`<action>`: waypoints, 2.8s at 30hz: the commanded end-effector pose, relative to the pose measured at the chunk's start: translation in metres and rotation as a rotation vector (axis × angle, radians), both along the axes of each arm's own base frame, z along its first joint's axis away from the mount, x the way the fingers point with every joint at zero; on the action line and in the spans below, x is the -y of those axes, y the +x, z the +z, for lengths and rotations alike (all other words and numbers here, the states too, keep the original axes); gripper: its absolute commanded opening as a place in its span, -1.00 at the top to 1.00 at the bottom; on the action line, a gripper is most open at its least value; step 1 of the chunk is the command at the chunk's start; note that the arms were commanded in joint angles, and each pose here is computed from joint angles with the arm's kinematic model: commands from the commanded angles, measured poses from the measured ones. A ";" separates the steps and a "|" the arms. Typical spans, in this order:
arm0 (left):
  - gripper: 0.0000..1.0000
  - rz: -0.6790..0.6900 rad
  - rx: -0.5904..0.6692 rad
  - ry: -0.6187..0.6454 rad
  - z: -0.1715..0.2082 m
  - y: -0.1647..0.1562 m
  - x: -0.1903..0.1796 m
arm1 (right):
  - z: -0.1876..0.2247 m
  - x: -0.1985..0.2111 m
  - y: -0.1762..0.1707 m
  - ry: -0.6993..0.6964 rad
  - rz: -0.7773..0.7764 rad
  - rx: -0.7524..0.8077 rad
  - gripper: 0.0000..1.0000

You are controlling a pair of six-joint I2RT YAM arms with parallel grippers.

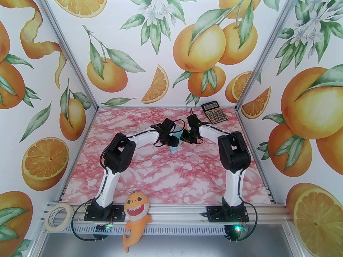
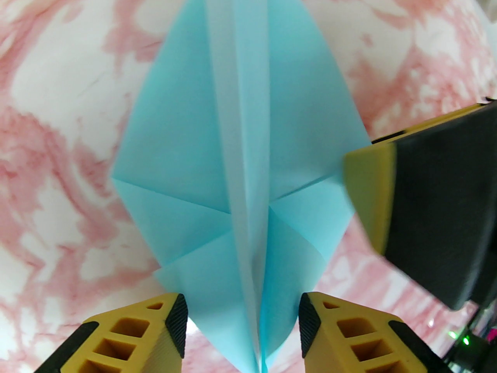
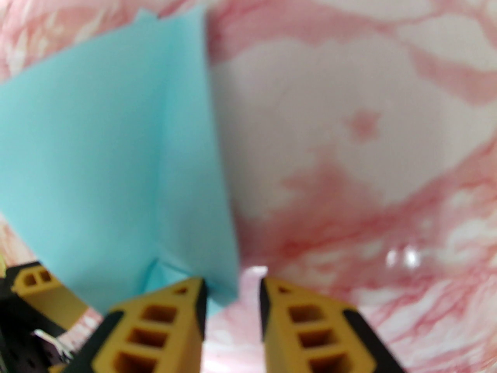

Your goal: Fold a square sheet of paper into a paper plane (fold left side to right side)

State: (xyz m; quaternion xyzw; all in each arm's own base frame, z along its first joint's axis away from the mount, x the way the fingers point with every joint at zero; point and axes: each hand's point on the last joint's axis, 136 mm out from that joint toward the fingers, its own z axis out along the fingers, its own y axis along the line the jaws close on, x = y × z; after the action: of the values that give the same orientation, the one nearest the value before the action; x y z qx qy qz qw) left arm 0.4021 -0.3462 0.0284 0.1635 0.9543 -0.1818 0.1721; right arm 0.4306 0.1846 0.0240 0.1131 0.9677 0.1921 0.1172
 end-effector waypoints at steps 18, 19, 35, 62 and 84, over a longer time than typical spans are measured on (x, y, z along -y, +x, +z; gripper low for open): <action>-0.01 0.014 -0.015 -0.131 0.016 0.007 0.012 | 0.000 -0.002 -0.003 0.016 0.010 0.002 0.64; 0.01 0.009 -0.015 -0.133 0.016 0.007 0.013 | -0.001 -0.002 -0.003 0.016 0.009 0.000 0.64; -0.16 -0.060 0.008 -0.107 0.017 -0.002 0.025 | -0.002 -0.002 -0.003 0.018 0.008 -0.006 0.65; 0.98 0.040 0.144 0.248 0.030 0.026 -0.013 | 0.088 0.077 -0.010 0.044 -0.200 0.240 0.53; 0.66 0.019 0.081 0.370 -0.017 0.027 -0.031 | 0.077 0.077 -0.020 0.069 -0.199 0.221 0.54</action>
State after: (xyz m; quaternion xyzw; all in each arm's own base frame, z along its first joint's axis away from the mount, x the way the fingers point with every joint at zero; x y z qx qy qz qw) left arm 0.4272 -0.3147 0.0178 0.1884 0.9644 0.0042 0.1857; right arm 0.4055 0.1069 0.0853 0.1898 0.9345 0.2110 0.2149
